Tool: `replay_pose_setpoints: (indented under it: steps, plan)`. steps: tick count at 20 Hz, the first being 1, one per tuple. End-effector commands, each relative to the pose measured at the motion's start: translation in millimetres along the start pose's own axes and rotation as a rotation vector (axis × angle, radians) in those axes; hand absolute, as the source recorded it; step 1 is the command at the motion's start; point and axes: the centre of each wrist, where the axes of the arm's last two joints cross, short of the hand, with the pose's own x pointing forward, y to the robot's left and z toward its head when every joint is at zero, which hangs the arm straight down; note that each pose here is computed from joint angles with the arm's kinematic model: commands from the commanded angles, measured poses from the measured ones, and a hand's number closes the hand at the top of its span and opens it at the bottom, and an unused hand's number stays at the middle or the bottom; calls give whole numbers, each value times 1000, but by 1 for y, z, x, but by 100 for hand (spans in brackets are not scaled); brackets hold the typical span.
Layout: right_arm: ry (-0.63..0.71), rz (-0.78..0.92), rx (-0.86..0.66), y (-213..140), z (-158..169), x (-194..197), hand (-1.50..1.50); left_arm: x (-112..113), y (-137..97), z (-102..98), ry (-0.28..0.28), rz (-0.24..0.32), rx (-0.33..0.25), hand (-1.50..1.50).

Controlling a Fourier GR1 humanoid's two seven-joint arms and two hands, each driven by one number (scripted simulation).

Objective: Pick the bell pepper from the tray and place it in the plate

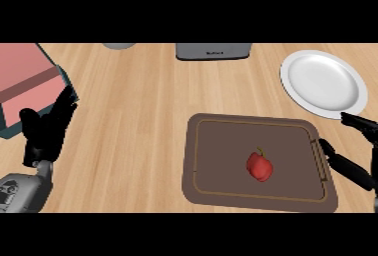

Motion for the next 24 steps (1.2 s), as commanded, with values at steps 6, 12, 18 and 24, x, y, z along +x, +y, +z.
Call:
replay_pose_setpoints:
  steps: [6,12,18,24]
  plan:
    - [-63,151,109,12,98,-46,-150,-11,-21,9,4,73,-107,0]
    - [6,288,166,15,100,-7,-150,-6,-14,-2,5,76,-95,0]
    - [63,353,237,19,81,29,-150,-9,-7,13,-2,57,-105,0]
    - [182,480,366,33,78,37,-150,-14,-17,3,-5,56,-110,0]
